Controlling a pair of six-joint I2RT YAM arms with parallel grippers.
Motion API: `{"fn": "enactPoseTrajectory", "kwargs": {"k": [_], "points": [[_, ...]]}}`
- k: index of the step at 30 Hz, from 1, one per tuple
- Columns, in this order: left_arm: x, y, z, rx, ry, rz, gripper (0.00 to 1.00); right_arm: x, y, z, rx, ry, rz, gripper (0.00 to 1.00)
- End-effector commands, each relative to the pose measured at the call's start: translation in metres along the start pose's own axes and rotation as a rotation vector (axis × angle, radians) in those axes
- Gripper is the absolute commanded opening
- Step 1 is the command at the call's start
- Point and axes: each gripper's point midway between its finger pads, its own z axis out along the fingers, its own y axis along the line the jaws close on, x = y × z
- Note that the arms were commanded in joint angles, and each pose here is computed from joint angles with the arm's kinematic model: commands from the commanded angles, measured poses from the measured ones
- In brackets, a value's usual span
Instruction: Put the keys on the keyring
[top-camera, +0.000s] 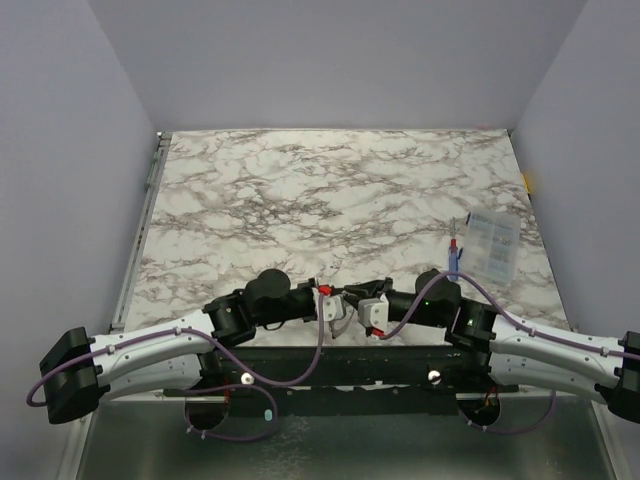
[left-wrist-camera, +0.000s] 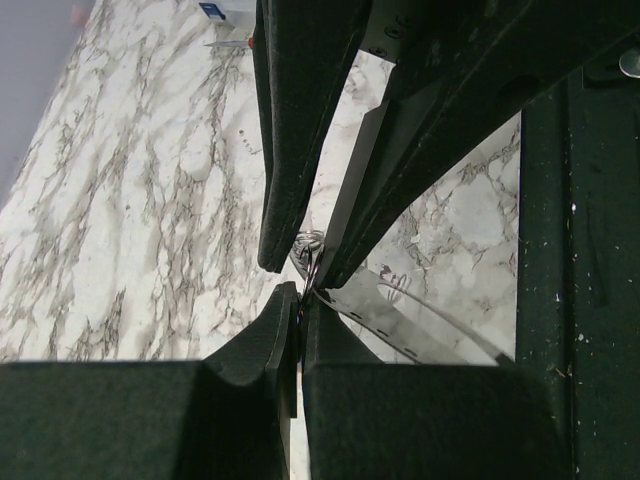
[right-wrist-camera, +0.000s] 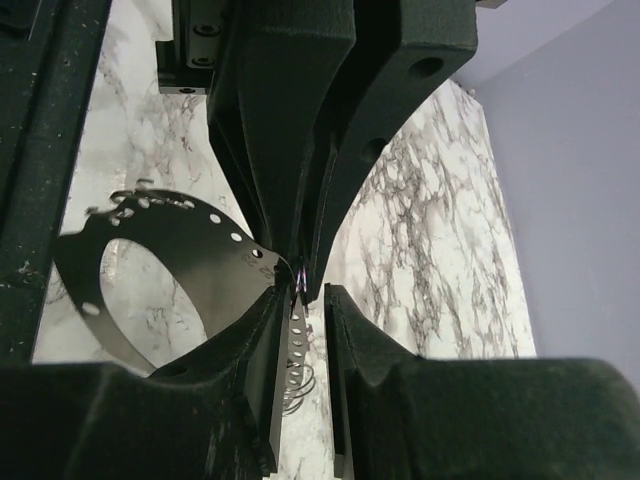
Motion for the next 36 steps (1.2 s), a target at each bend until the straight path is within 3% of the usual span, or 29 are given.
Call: {"fn": "enactPoseTrajectory", "kwargs": {"k": [1, 13, 16, 19, 24, 30, 36], "points": [[-0.018, 0.009, 0.002, -0.015, -0.033, 0.016, 0.00, -0.006, -0.008, 0.003, 0.006, 0.001, -0.010, 0.26], [-0.013, 0.007, 0.003, -0.006, -0.007, 0.018, 0.00, 0.008, -0.010, 0.007, 0.019, 0.063, -0.008, 0.24], [-0.014, 0.007, 0.003, -0.004, -0.007, 0.018, 0.00, 0.012, -0.009, 0.007, 0.023, 0.079, -0.007, 0.16], [-0.016, 0.006, 0.002, 0.002, -0.015, 0.020, 0.00, 0.011, -0.009, 0.008, 0.019, 0.076, -0.006, 0.01], [-0.024, 0.005, -0.002, 0.010, -0.041, 0.030, 0.00, 0.008, -0.013, 0.005, 0.039, 0.059, -0.020, 0.01], [-0.041, 0.008, -0.014, -0.004, -0.116, 0.048, 0.27, -0.013, -0.024, -0.004, 0.109, -0.043, -0.049, 0.01], [-0.071, 0.001, -0.027, 0.025, -0.266, 0.056, 0.34, -0.041, -0.035, -0.021, 0.176, -0.173, -0.071, 0.01]]}}
